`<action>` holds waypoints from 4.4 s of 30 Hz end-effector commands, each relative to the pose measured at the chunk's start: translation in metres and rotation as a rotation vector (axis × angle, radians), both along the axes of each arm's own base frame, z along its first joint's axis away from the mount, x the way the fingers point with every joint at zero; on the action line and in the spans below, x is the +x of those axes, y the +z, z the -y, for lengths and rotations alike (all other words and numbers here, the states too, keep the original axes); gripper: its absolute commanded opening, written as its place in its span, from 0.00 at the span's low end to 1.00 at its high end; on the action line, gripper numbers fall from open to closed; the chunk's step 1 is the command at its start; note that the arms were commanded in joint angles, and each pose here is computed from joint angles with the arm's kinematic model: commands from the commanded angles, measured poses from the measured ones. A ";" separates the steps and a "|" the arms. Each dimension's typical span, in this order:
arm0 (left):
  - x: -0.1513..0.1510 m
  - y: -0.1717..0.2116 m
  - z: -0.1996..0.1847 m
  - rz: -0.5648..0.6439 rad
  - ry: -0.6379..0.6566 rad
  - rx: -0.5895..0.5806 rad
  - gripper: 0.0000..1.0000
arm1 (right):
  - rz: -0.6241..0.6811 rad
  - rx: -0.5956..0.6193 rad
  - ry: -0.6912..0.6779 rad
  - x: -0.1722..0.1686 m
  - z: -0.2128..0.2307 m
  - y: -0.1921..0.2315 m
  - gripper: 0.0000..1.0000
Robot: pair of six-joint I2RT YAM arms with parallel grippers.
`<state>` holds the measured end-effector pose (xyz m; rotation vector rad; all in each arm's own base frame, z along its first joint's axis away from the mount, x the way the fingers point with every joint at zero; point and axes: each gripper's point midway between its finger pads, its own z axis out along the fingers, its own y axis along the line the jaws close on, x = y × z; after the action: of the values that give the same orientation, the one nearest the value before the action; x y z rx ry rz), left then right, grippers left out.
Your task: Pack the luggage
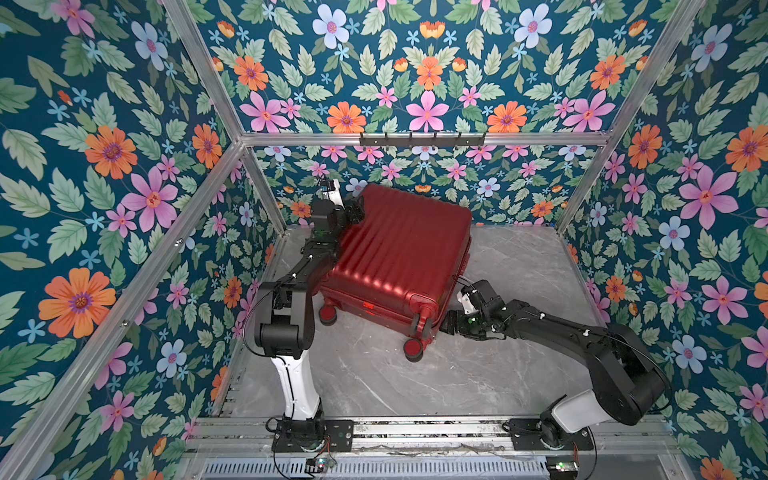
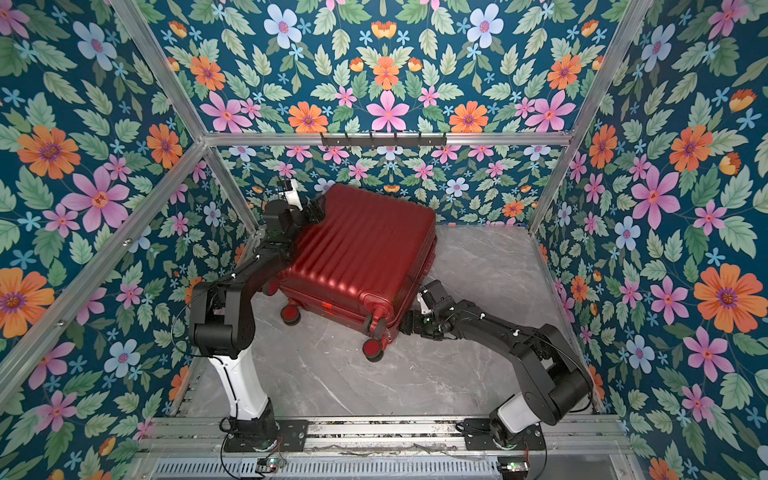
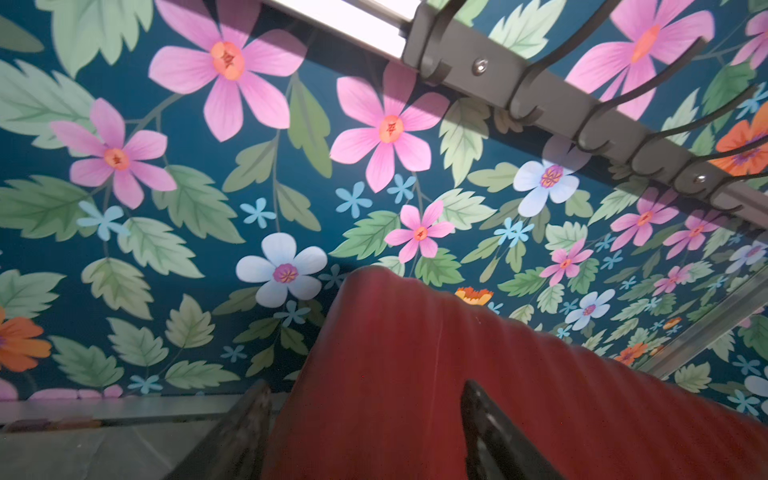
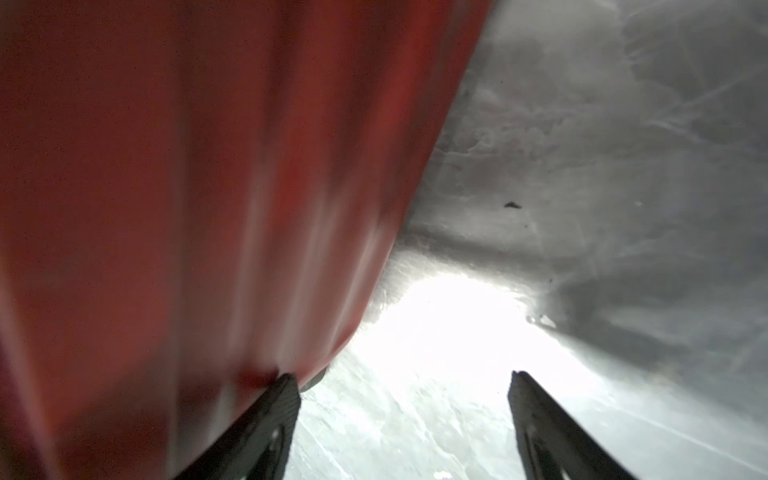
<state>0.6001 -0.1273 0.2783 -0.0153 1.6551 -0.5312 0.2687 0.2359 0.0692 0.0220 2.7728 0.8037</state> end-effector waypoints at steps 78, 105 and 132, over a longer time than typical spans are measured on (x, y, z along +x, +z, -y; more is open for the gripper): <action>-0.401 -0.090 0.197 -0.339 -0.394 0.451 0.52 | 0.084 0.263 0.076 -0.054 -0.006 0.078 0.61; -0.376 -0.039 0.196 -0.252 -0.362 0.324 0.00 | 0.119 0.457 0.118 -0.051 -0.061 0.070 0.56; -0.350 -0.040 0.195 -0.278 -0.362 0.245 0.00 | 0.403 0.647 -0.011 -0.023 -0.062 0.077 0.56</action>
<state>0.2362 -0.3125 0.2022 0.4876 2.1361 -0.5391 0.2416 0.2915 0.1310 0.0013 2.1299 1.4251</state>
